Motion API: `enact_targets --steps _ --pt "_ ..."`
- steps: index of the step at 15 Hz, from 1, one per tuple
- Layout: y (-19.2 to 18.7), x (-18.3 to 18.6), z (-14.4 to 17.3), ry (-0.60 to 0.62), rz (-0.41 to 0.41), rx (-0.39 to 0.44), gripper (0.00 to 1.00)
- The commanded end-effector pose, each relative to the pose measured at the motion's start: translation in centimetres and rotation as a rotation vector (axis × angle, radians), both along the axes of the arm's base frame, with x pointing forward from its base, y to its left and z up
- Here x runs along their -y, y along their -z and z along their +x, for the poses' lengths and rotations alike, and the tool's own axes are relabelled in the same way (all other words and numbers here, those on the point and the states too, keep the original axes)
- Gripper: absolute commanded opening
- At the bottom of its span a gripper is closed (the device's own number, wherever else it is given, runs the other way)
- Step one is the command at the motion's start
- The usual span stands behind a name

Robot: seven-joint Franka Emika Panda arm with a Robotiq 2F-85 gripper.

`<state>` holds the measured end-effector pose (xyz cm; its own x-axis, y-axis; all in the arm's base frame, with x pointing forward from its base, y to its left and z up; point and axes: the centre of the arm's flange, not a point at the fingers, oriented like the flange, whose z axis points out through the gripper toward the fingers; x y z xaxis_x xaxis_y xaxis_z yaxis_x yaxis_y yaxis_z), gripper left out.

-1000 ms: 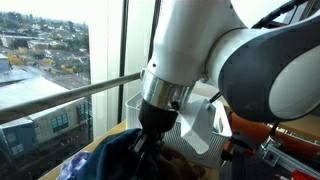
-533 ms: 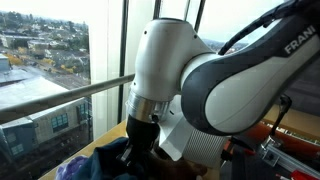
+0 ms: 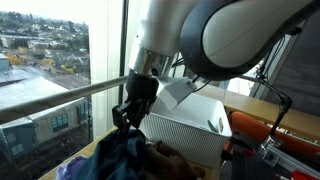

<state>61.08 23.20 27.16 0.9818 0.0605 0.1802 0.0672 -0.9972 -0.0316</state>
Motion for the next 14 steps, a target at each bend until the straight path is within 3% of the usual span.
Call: enact_targets --steps 1,4,9,14 --pt "-6.7 2.9 -0.7 0.024 -0.017 0.031 0.82" --pt "-9.9 5.8 -1.3 0.055 -0.036 0.048 1.0" --pt "-10.3 13.8 -2.5 0.141 -0.074 0.033 1.0" --pt "-5.1 22.0 -4.8 0.207 -0.113 -0.055 1.0"
